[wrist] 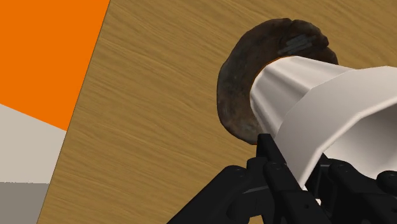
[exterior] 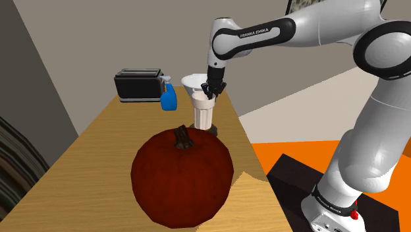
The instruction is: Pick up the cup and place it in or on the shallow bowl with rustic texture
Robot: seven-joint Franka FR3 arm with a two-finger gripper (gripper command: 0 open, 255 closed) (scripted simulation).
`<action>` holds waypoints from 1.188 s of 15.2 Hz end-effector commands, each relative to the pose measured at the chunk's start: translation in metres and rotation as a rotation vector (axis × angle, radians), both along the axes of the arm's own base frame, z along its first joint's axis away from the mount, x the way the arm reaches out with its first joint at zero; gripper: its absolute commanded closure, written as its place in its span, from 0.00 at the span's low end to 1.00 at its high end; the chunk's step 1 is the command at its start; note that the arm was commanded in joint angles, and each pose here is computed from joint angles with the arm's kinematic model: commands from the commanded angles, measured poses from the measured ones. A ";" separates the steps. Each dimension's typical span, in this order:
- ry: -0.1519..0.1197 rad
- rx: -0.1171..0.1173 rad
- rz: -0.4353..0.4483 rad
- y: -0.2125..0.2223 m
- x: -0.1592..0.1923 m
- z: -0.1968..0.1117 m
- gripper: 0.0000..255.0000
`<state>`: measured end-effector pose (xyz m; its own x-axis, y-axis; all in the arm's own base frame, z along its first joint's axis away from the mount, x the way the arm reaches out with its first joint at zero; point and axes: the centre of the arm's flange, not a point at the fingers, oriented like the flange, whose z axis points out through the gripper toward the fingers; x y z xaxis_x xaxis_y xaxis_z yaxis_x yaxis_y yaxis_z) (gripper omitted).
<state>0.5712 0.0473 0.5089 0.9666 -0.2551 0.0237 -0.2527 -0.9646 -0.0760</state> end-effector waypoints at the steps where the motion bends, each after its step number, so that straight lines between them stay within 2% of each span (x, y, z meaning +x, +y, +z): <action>1: -0.002 0.000 0.000 -0.001 0.000 -0.011 1.00; 4: -0.002 0.000 0.000 -0.001 0.000 -0.028 1.00; 12: -0.002 0.000 0.000 -0.001 0.000 -0.028 1.00; 13: -0.002 0.000 0.000 -0.001 0.000 -0.028 0.00; 18: -0.002 0.000 0.000 -0.001 0.000 -0.028 0.00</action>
<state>0.5713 0.0467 0.4811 0.9666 -0.2550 0.0251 -0.2525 -0.9646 -0.0767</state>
